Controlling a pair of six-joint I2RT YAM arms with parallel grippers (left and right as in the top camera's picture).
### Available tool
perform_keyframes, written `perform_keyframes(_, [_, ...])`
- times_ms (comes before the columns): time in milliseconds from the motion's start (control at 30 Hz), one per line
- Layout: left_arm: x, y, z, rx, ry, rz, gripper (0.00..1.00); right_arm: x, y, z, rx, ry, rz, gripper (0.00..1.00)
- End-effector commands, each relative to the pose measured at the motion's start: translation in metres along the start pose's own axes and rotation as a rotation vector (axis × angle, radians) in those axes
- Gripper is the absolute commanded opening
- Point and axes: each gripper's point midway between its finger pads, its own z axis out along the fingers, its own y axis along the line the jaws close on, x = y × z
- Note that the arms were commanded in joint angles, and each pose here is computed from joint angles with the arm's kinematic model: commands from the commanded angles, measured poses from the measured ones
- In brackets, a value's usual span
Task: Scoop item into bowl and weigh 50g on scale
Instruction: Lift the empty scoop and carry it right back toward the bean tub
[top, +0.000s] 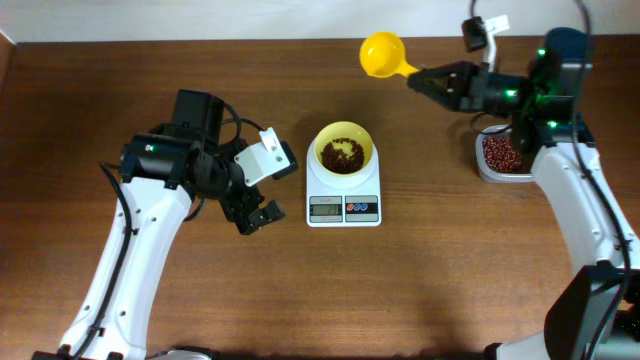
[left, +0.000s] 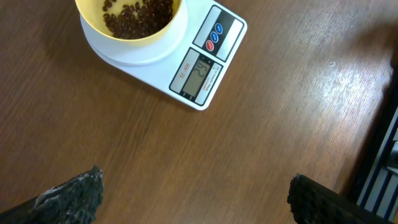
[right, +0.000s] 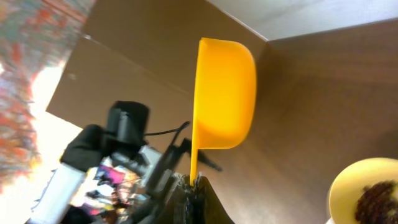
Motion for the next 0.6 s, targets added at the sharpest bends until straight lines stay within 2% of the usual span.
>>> perform_keyframes(0, [0.0012,-0.0007,0.0012,0.01,-0.004,0.008,0.99,0.0087,0.0213,-0.018,-0.067,0.075,0.138,0.04])
perform_keyframes(567, [0.0012,-0.0006,0.0012,0.01,-0.004,0.008,0.99,0.0068,0.0198,-0.022,-0.062,0.066,0.159,0.04])
